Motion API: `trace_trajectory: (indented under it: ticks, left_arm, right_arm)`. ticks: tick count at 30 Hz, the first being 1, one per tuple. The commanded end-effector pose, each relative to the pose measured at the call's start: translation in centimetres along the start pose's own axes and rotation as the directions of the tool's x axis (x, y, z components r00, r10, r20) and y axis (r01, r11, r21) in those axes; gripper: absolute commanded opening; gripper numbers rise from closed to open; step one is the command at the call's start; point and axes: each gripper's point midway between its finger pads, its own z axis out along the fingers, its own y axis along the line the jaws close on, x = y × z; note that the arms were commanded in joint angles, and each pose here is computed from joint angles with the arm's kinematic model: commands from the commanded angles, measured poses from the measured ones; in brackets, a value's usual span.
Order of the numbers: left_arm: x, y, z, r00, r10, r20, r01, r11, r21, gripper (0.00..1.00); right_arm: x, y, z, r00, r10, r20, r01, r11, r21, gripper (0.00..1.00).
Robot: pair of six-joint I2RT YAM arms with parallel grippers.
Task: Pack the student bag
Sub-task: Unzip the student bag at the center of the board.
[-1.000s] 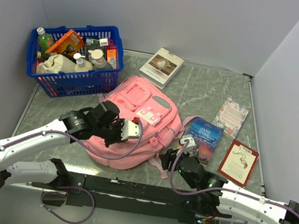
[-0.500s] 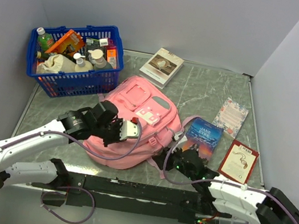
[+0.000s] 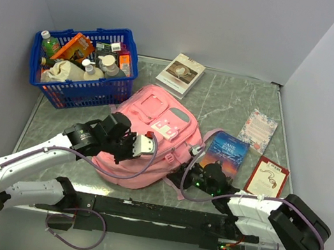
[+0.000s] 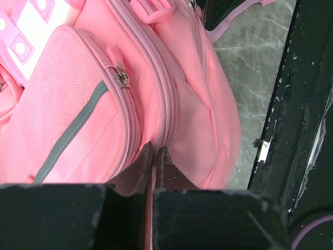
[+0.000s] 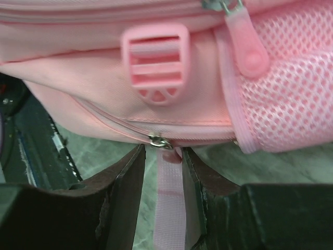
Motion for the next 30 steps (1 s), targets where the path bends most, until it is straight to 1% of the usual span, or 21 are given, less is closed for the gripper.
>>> trace_trajectory:
  ticks: [1, 4, 5, 6, 7, 9, 11, 13, 14, 16, 17, 19, 21, 22, 24, 25, 26, 27, 28, 29, 30]
  left_arm:
    - [-1.2, 2.0, -1.0, 0.999, 0.030, 0.033, -0.027, 0.996, -0.087, 0.01]
    - [-1.5, 2.0, -0.9, 0.999, 0.023, 0.036, -0.020, 0.996, -0.085, 0.01]
    - [-1.6, 2.0, -0.9, 0.999, 0.022, 0.038, -0.019, 0.996, -0.084, 0.01]
    - [-1.6, 2.1, -1.0, 0.999, 0.018, 0.040, -0.015, 0.996, -0.084, 0.01]
    - [-1.6, 2.0, -0.9, 0.999, 0.019, 0.038, -0.015, 0.997, -0.082, 0.01]
    - [-1.7, 2.1, -0.9, 0.999, 0.017, 0.039, -0.014, 0.996, -0.084, 0.01]
    - [-1.9, 2.2, -1.0, 0.999, 0.016, 0.042, -0.012, 0.996, -0.088, 0.01]
    - [-2.1, 2.2, -1.0, 0.999, 0.016, 0.044, -0.012, 0.996, -0.085, 0.01]
    - [-2.1, 2.2, -1.0, 0.999, 0.015, 0.045, -0.011, 0.996, -0.085, 0.01]
    - [-2.4, 2.3, -1.1, 0.999, 0.015, 0.052, -0.011, 0.996, -0.084, 0.01]
    - [-2.4, 2.3, -1.1, 0.999, 0.009, 0.052, -0.005, 0.997, -0.083, 0.01]
    - [-2.6, 2.2, -1.1, 0.998, 0.008, 0.057, -0.004, 0.997, -0.079, 0.01]
    - [-2.7, 2.2, -1.1, 0.998, 0.004, 0.059, 0.001, 0.997, -0.079, 0.01]
    - [-2.7, 2.2, -1.2, 0.998, 0.004, 0.058, 0.001, 0.997, -0.081, 0.01]
    - [-2.8, 2.3, -1.2, 0.998, -0.004, 0.063, 0.010, 0.996, -0.087, 0.01]
    - [-2.9, 2.5, -1.2, 0.998, -0.017, 0.068, 0.024, 0.995, -0.093, 0.01]
    - [-3.1, 2.6, -1.2, 0.997, -0.024, 0.076, 0.031, 0.995, -0.099, 0.01]
    - [-3.2, 2.5, -1.2, 0.996, -0.025, 0.080, 0.033, 0.995, -0.096, 0.01]
    - [-3.3, 2.6, -1.2, 0.995, -0.043, 0.087, 0.052, 0.993, -0.103, 0.01]
    - [-3.6, 2.8, -1.1, 0.994, -0.052, 0.097, 0.062, 0.992, -0.110, 0.01]
    - [-3.5, 2.7, -1.0, 0.993, -0.064, 0.097, 0.075, 0.991, -0.108, 0.01]
  right_arm:
    - [-2.3, 1.7, 0.0, 0.992, -0.043, 0.115, 0.055, 0.993, -0.101, 0.40]
    - [-2.3, 2.2, 0.1, 0.992, -0.024, 0.124, 0.040, 0.991, -0.131, 0.34]
    - [-2.1, 2.3, 0.1, 0.993, -0.017, 0.119, 0.034, 0.990, -0.140, 0.28]
    - [-1.5, 2.3, 0.2, 0.995, -0.008, 0.100, 0.023, 0.989, -0.147, 0.26]
    - [-1.7, 2.6, 0.1, 0.993, 0.002, 0.116, 0.017, 0.987, -0.162, 0.26]
    - [-0.8, 2.3, -0.1, 0.995, 0.019, 0.098, -0.003, 0.987, -0.161, 0.24]
    - [-0.9, 2.4, 0.0, 0.994, 0.035, 0.107, -0.017, 0.986, -0.166, 0.22]
    - [-0.8, 2.3, 0.2, 0.993, 0.044, 0.107, -0.025, 0.986, -0.166, 0.23]
    - [-0.7, 2.2, 0.3, 0.993, 0.047, 0.107, -0.029, 0.986, -0.163, 0.29]
    - [-0.7, 1.7, 0.7, 0.992, 0.061, 0.110, -0.045, 0.989, -0.139, 0.47]
    - [-0.4, 1.4, 0.9, 0.993, 0.064, 0.101, -0.051, 0.991, -0.126, 0.49]
    - [-0.5, 1.1, 1.1, 0.992, 0.070, 0.106, -0.058, 0.992, -0.111, 0.49]
    - [-0.5, 0.9, 1.1, 0.991, 0.074, 0.111, -0.063, 0.993, -0.100, 0.41]
    - [-0.5, 0.8, 1.0, 0.991, 0.074, 0.115, -0.063, 0.993, -0.097, 0.34]
    - [-0.9, 0.6, 0.8, 0.988, 0.076, 0.131, -0.066, 0.995, -0.078, 0.27]
    - [-1.7, 0.9, 0.5, 0.985, 0.071, 0.159, -0.058, 0.995, -0.083, 0.21]
    - [-1.7, 0.5, 0.3, 0.985, 0.073, 0.158, -0.064, 0.996, -0.060, 0.17]
    - [-0.3, -0.3, 0.1, 0.992, 0.076, 0.101, -0.075, 0.997, -0.017, 0.13]
    - [-0.8, 0.1, -0.4, 0.991, 0.063, 0.114, -0.061, 0.998, -0.018, 0.04]
    - [-1.8, 0.0, -0.2, 0.990, 0.045, 0.133, -0.047, 0.999, 0.012, 0.00]
    - [0.3, -1.1, -0.6, 0.998, 0.052, 0.034, -0.055, 0.995, 0.087, 0.00]
